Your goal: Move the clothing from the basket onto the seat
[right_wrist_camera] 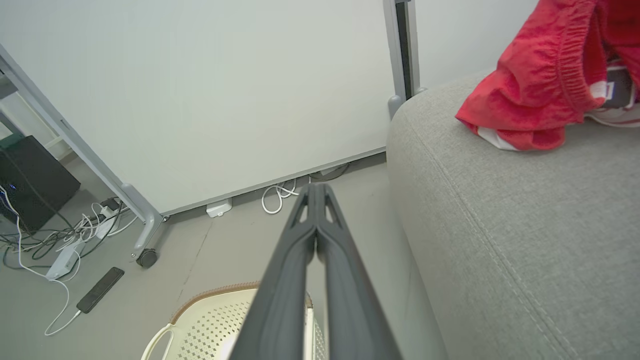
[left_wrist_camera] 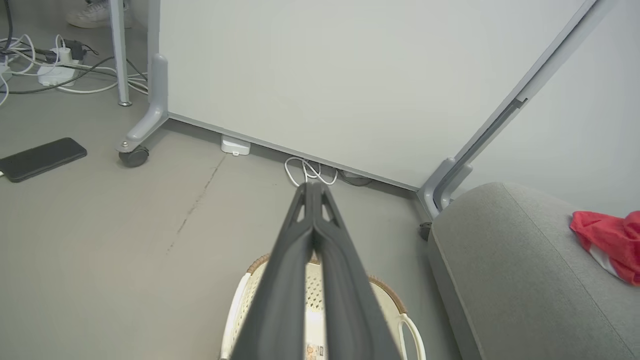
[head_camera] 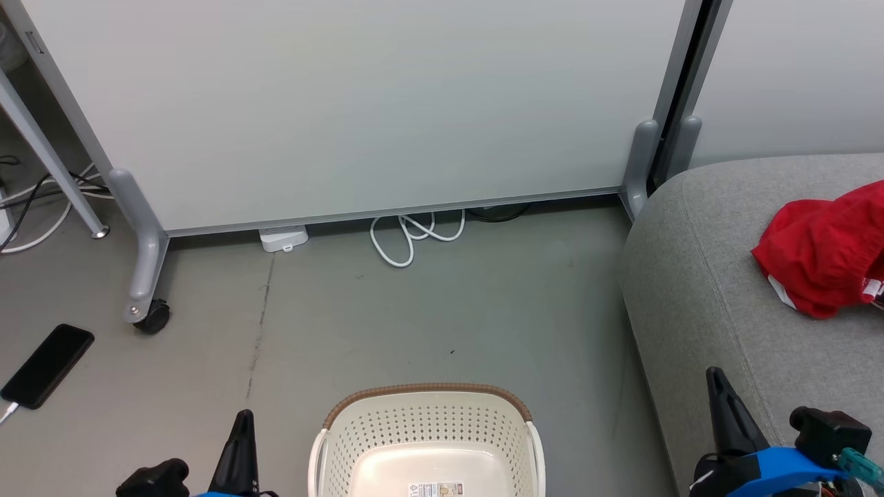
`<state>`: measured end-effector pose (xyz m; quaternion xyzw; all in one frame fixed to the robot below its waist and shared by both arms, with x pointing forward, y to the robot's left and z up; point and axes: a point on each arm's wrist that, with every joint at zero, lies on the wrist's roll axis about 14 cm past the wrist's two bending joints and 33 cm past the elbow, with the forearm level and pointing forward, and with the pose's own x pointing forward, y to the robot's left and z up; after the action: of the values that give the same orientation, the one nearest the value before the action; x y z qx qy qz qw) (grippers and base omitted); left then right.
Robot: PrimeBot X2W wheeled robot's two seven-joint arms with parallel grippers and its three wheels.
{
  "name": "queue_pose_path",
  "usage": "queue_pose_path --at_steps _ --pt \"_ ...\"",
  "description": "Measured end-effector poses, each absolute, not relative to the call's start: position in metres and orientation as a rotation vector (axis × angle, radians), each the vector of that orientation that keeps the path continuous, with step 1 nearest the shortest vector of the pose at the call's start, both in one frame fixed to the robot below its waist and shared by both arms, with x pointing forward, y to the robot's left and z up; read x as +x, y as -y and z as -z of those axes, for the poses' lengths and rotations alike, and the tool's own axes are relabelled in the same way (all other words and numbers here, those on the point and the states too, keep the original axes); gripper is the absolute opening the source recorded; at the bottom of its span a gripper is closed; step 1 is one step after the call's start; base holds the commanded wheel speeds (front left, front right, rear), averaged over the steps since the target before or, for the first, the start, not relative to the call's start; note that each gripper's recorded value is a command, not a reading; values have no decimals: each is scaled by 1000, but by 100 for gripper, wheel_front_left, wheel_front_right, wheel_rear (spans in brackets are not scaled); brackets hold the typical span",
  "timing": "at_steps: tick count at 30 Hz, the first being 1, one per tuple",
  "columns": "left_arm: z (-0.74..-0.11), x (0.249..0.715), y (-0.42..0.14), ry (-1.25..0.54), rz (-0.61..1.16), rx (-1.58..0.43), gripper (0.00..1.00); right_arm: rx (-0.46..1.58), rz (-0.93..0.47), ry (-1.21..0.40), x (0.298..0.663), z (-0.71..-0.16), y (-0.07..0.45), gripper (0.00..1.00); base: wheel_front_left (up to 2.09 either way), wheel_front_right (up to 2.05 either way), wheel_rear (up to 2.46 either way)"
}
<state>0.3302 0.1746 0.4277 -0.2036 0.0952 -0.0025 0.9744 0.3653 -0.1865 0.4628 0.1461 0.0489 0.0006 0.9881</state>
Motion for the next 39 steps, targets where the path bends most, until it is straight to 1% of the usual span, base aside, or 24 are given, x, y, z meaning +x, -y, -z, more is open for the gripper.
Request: queue_pose_path --at_steps 19,39 --pt "-440 344 -187 -167 -69 -695 0 610 55 -99 368 -466 193 0 0 0 0" --pt "-455 358 -193 -131 -93 -944 0 886 73 -84 374 -474 196 0 0 0 0"
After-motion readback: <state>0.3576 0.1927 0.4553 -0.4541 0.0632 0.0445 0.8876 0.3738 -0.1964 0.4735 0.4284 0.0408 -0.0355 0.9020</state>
